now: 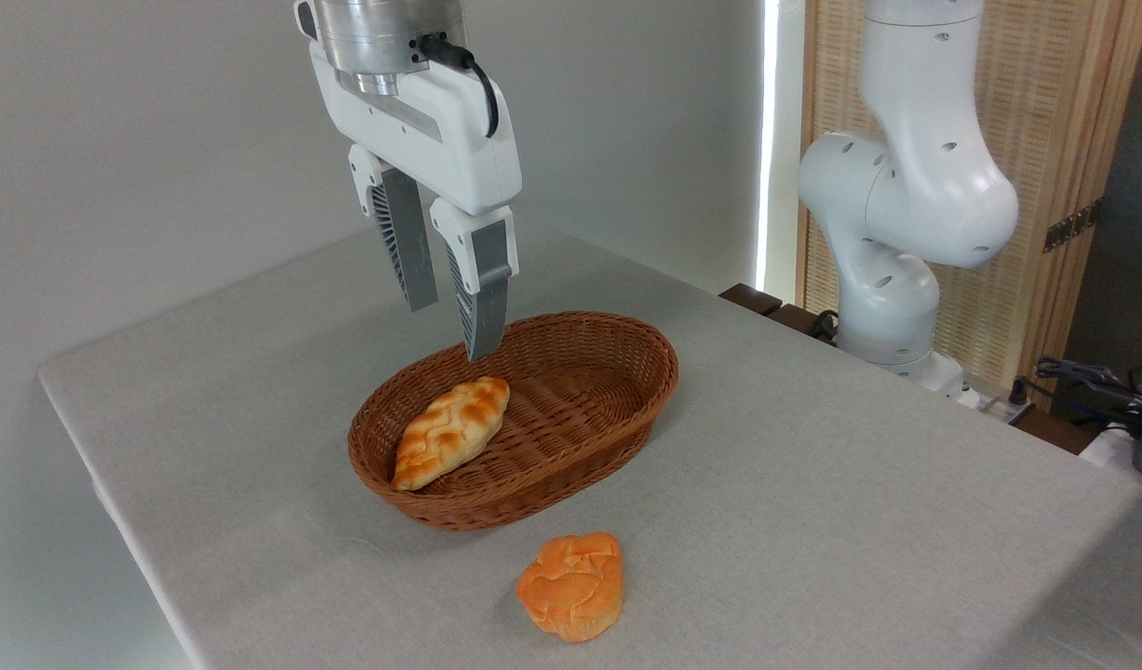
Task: Put bread into the basket
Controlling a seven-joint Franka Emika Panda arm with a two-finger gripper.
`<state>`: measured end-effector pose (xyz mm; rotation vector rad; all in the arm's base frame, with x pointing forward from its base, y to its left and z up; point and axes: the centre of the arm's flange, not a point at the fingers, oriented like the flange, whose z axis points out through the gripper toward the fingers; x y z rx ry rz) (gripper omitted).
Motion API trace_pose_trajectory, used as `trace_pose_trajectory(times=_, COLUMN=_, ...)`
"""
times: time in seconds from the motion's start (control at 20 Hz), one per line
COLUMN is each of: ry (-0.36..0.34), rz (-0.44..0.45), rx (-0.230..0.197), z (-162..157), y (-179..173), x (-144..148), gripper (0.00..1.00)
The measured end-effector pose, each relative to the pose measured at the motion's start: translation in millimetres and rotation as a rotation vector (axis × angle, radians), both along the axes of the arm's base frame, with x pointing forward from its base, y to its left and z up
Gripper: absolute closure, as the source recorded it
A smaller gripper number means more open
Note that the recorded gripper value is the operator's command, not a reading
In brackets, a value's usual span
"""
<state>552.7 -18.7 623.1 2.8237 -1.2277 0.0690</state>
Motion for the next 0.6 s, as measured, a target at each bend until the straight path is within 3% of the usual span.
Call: trace_pose_trajectory(times=0.6, ry=0.003, rz=-0.001, rx=0.0, z=0.4, y=-0.1, x=-2.2, gripper=0.0)
